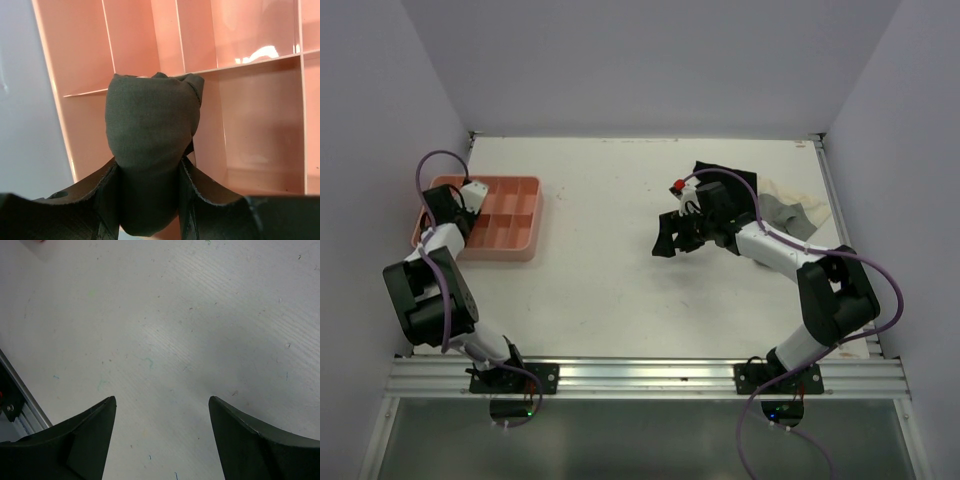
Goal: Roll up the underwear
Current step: Place the rolled underwear into the container
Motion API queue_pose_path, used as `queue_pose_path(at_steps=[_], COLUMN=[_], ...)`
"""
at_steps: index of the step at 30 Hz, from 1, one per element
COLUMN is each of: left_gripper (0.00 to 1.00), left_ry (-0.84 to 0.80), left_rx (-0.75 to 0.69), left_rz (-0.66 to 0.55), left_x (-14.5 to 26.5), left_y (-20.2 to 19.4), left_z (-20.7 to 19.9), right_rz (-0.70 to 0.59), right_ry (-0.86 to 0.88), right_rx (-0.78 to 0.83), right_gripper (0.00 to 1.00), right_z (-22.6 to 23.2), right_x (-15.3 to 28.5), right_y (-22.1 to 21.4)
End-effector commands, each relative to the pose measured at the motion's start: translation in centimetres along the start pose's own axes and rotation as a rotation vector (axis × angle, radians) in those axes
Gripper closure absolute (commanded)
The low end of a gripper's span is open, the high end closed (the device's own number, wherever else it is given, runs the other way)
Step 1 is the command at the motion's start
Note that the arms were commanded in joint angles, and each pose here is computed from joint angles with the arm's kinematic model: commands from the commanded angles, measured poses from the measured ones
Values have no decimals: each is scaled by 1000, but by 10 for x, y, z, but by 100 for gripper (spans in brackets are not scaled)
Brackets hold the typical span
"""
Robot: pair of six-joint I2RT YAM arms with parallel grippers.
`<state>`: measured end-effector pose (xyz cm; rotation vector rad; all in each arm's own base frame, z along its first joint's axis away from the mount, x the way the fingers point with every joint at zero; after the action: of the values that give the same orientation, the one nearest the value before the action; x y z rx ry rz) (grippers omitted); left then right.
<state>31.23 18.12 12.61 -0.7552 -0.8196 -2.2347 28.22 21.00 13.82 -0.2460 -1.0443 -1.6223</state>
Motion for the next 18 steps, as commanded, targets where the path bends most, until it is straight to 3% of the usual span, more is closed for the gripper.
queue_pose_path(at_steps=[1, 13, 18], left_gripper=[100, 100, 84], left_ry=[-157, -294, -288], left_rx=[73, 195, 201], left_rz=[-15, 38, 47], left_x=[-8, -21, -19], left_y=[3, 2, 3], left_z=[-19, -15, -13], right_rz=[-14, -4, -7], right_ry=[12, 16, 16], right_rx=[22, 25, 25], right_gripper=[21, 21, 21], right_z=[4, 5, 5], right_x=[3, 3, 4], right_y=[5, 5, 7])
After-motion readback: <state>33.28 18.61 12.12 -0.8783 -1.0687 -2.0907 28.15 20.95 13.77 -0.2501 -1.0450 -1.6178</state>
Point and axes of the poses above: each gripper's point midway between its finger pads, its own x axis back along the fingers, its own z axis along the line the jaws close on, y = z × x, the point moved 7 cm from there along x, back along the fingers, and after that the axes turned 12 degrees about -x, right-handed, at the moved point
